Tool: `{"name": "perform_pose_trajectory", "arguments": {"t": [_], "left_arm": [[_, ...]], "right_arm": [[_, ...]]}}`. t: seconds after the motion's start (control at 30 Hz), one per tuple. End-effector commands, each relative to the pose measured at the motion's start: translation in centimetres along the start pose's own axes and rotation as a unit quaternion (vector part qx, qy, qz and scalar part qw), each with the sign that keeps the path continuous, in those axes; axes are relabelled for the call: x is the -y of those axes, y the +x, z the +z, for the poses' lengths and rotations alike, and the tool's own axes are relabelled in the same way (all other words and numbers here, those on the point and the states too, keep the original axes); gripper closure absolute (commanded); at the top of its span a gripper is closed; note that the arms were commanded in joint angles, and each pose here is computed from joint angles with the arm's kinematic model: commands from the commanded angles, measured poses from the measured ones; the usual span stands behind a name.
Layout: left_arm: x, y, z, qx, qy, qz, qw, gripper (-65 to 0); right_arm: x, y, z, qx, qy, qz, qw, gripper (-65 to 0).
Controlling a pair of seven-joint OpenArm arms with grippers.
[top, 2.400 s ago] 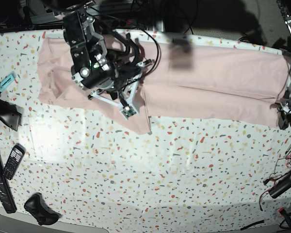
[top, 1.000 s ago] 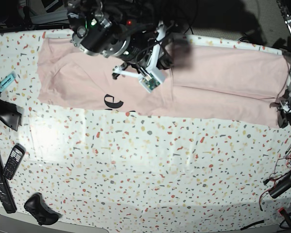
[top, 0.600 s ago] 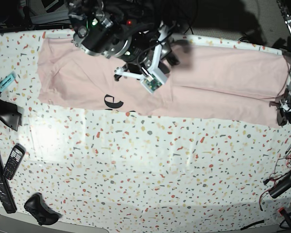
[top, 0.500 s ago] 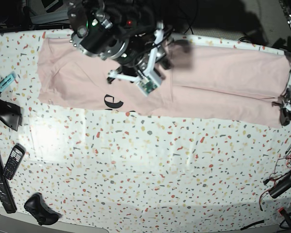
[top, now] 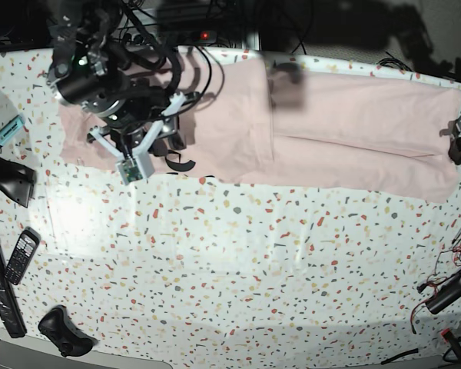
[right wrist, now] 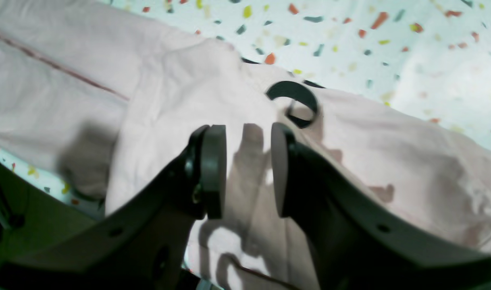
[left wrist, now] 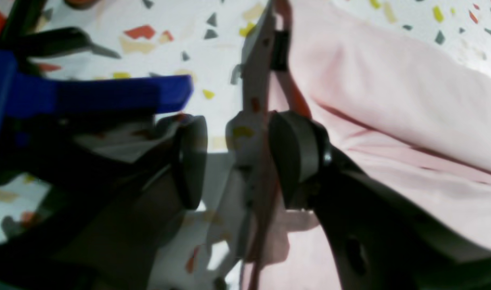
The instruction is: Fold the T-shirt properly
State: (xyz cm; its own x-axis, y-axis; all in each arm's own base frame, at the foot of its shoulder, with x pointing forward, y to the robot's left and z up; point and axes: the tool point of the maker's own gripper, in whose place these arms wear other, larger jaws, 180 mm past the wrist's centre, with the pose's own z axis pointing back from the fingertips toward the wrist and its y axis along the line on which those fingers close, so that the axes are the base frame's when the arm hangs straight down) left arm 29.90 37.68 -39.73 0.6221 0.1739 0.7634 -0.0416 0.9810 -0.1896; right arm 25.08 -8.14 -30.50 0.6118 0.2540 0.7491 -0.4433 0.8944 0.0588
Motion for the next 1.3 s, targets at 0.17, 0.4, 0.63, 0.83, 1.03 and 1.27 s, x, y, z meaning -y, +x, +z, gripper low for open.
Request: {"name": "perform_pose_trajectory", "arguments": {"t": [0.17,0.4,0.63,0.83,1.03,1.27], "left_arm": [[-0.3,2.2,0.1,0.044,0.002,0.001,0.999,-28.0],[0.1,2.6,0.5,0.055,-0.026,0.029,0.998,-28.1],[1.2,2.4,0.6,0.047,-0.056,0.024,0.997,-32.2],[1.3,2.4,0.6,0.049,-0.057,0.027,0.997,-32.2],[1.8,1.4,-0.2,0.047,-0.048,0.038,0.997,-32.2],[1.1,1.0,-0.8,0.060,-0.008,0.052,0.997,-32.2]], "right_arm": [[0.5,0.3,1.1,0.007,0.023,-0.010,0.9997,-18.7],[1.5,0.5,1.7,0.018,0.018,-0.027,0.9993,-18.7],[1.0,0.7,1.7,0.023,0.029,-0.030,0.9988,-18.7],[0.6,1.0,1.7,0.030,0.041,-0.034,0.9981,-18.7],[0.6,0.9,1.7,0.030,0.042,-0.034,0.9981,-18.7],[0.6,0.7,1.7,0.022,0.042,-0.034,0.9983,-18.7]]}}
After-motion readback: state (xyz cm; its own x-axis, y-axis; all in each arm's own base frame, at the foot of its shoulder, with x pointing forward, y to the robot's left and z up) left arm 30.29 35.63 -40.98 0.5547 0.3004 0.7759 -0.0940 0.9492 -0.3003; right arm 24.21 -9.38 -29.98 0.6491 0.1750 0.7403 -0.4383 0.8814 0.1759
